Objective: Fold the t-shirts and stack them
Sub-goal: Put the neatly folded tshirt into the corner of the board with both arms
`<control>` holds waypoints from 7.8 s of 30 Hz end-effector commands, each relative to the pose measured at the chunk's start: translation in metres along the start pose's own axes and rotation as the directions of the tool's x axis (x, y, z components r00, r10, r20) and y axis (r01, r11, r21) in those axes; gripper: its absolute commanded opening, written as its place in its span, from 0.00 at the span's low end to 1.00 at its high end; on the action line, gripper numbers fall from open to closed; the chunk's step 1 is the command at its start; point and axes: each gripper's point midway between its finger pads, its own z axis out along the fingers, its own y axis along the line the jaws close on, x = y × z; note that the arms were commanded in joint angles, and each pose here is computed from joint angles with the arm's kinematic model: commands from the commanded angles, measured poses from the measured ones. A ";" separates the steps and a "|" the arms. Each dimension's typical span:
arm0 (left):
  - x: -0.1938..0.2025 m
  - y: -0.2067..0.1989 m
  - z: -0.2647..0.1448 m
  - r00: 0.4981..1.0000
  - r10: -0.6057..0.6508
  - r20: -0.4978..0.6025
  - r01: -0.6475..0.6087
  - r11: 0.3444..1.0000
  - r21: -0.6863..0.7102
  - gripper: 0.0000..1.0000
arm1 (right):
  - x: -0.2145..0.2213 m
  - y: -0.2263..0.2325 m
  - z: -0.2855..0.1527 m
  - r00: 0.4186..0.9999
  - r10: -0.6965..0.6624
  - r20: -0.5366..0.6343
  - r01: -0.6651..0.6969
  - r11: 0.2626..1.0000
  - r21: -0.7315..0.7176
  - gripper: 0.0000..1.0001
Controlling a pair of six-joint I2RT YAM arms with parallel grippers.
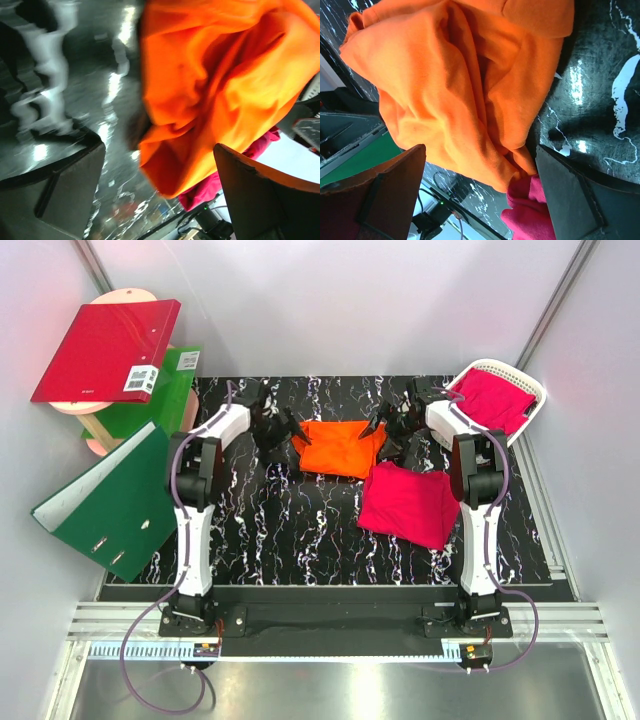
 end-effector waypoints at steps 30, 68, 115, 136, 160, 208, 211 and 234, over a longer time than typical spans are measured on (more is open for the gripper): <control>0.013 -0.103 -0.023 0.985 0.162 0.057 -0.170 0.972 0.161 0.00 | -0.013 0.080 -0.064 0.927 -0.319 0.199 0.316 0.948 0.047 0.00; 0.182 -0.202 -0.025 0.886 0.421 -0.195 -0.322 0.859 0.397 0.00 | 0.044 -0.052 -0.183 0.913 -0.177 0.367 0.028 0.925 0.378 0.00; 0.219 -0.165 -0.031 0.840 0.351 -0.415 -0.171 0.895 0.412 0.00 | 0.078 -0.108 -0.193 0.959 0.059 0.277 -0.162 0.917 0.366 0.00; 0.196 -0.171 -0.063 0.863 0.350 -0.364 -0.171 0.880 0.443 0.99 | 0.113 -0.145 -0.142 0.979 0.203 0.021 -0.193 0.890 0.414 0.00; 0.165 -0.151 -0.062 0.889 0.314 -0.334 -0.171 0.903 0.393 0.99 | 0.115 -0.119 -0.201 0.984 0.143 0.105 -0.175 0.884 0.434 0.00; 0.172 -0.147 -0.049 0.877 0.316 -0.362 -0.173 0.910 0.377 0.99 | 0.202 -0.189 -0.191 0.946 0.325 0.005 -0.262 0.753 0.604 0.00; 0.172 -0.147 -0.048 0.876 0.318 -0.363 -0.174 0.910 0.376 0.99 | 0.215 -0.207 -0.181 0.933 0.358 -0.041 -0.249 0.724 0.644 0.00; 0.171 -0.150 -0.050 0.873 0.333 -0.358 -0.182 0.901 0.394 0.99 | 0.183 -0.166 -0.246 0.974 0.221 0.049 -0.197 0.722 0.664 1.00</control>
